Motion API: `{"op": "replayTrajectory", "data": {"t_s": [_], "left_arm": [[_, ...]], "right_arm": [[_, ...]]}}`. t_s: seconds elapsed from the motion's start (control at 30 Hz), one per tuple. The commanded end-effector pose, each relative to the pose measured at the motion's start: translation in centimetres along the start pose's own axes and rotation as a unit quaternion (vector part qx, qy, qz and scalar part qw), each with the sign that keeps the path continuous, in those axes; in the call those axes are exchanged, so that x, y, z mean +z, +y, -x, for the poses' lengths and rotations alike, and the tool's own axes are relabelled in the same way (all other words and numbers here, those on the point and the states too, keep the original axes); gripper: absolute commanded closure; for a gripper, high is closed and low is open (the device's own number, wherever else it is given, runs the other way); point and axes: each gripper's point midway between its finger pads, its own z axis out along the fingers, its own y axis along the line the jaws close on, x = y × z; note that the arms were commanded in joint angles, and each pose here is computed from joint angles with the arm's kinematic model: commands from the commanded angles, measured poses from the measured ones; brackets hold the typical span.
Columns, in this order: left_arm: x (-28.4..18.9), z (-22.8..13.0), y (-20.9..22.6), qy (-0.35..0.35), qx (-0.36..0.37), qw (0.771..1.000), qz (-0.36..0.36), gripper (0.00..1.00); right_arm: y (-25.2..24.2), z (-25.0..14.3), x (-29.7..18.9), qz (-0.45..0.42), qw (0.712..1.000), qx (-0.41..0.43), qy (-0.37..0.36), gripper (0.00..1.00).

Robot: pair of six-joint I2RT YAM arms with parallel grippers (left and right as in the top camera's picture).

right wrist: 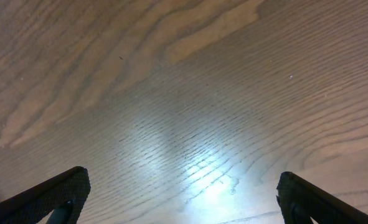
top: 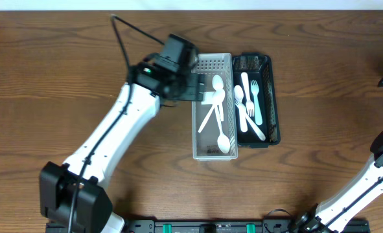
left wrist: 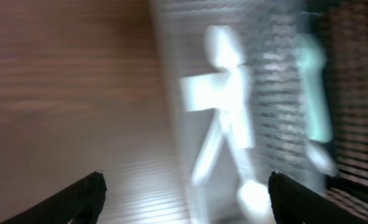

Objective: Pack container

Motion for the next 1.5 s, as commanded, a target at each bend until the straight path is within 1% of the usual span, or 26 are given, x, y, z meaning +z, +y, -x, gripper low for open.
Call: {"op": "replayTrajectory", "data": {"t_s": [0.0, 0.07, 0.13, 0.23, 0.27, 0.33, 0.5, 0.63, 0.7, 0.8, 0.87, 1.03, 1.23, 1.47], "left_arm": [[-1.8, 0.8, 6.7, -0.013, -0.012, 0.994, 0.107, 0.12], [-2.4, -0.8, 10.5, 0.025, -0.022, 0.987, 0.16, 0.12], [-3.0, -2.4, 13.3, 0.062, -0.032, 0.98, 0.189, 0.12], [-3.3, -4.1, 15.9, 0.095, -0.056, 0.973, 0.204, 0.11], [-3.2, -4.4, 16.5, 0.1, -0.064, 0.971, 0.207, 0.09], [-2.9, -5.5, 17.9, 0.115, -0.079, 0.967, 0.213, 0.07], [-1.6, -8.9, 20.1, 0.163, -0.075, 0.959, 0.218, 0.07], [-0.1, -10.6, 21.0, 0.173, -0.09, 0.959, 0.207, 0.07], [0.9, -11.0, 20.8, 0.169, -0.107, 0.963, 0.178, 0.06], [1.9, -11.2, 20.1, 0.163, -0.121, 0.972, 0.115, 0.06], [2.3, -11.4, 20.0, 0.162, -0.12, 0.975, 0.095, 0.06], [2.9, -12.0, 21.2, 0.163, -0.079, 0.979, 0.095, 0.06], [4.4, -12.3, 21.9, 0.172, -0.08, 0.976, 0.103, 0.05], [6.8, -13.6, 22.6, 0.206, -0.086, 0.969, 0.103, 0.06]], "right_arm": [[-0.5, -0.1, 0.3, 0.002, 1.0, -0.001, 0.004, 0.01], [-0.4, -0.1, 0.3, 0.002, 1.0, -0.002, 0.004, 0.01], [-0.4, -0.1, 0.3, 0.002, 1.0, -0.002, 0.004, 0.01], [-0.4, -0.1, 0.3, 0.002, 1.0, -0.002, 0.004, 0.01], [-0.5, -0.1, 0.3, 0.002, 1.0, -0.001, 0.004, 0.01], [-0.5, -0.1, 0.3, 0.002, 1.0, -0.001, 0.004, 0.01], [-0.5, -0.1, 0.3, 0.002, 1.0, -0.001, 0.004, 0.01], [-0.5, -0.1, 0.3, 0.002, 1.0, -0.001, 0.004, 0.01], [-0.5, -0.1, 0.3, 0.002, 1.0, -0.001, 0.004, 0.01], [-0.5, -0.1, 0.3, 0.002, 1.0, -0.001, 0.004, 0.01], [-0.5, -0.1, 0.3, 0.002, 1.0, -0.001, 0.004, 0.01], [-0.5, -0.1, 0.3, 0.002, 1.0, -0.001, 0.004, 0.01], [-0.5, -0.1, 0.3, 0.002, 1.0, -0.001, 0.004, 0.01], [-0.5, -0.1, 0.3, 0.002, 1.0, -0.001, 0.004, 0.01]]}}
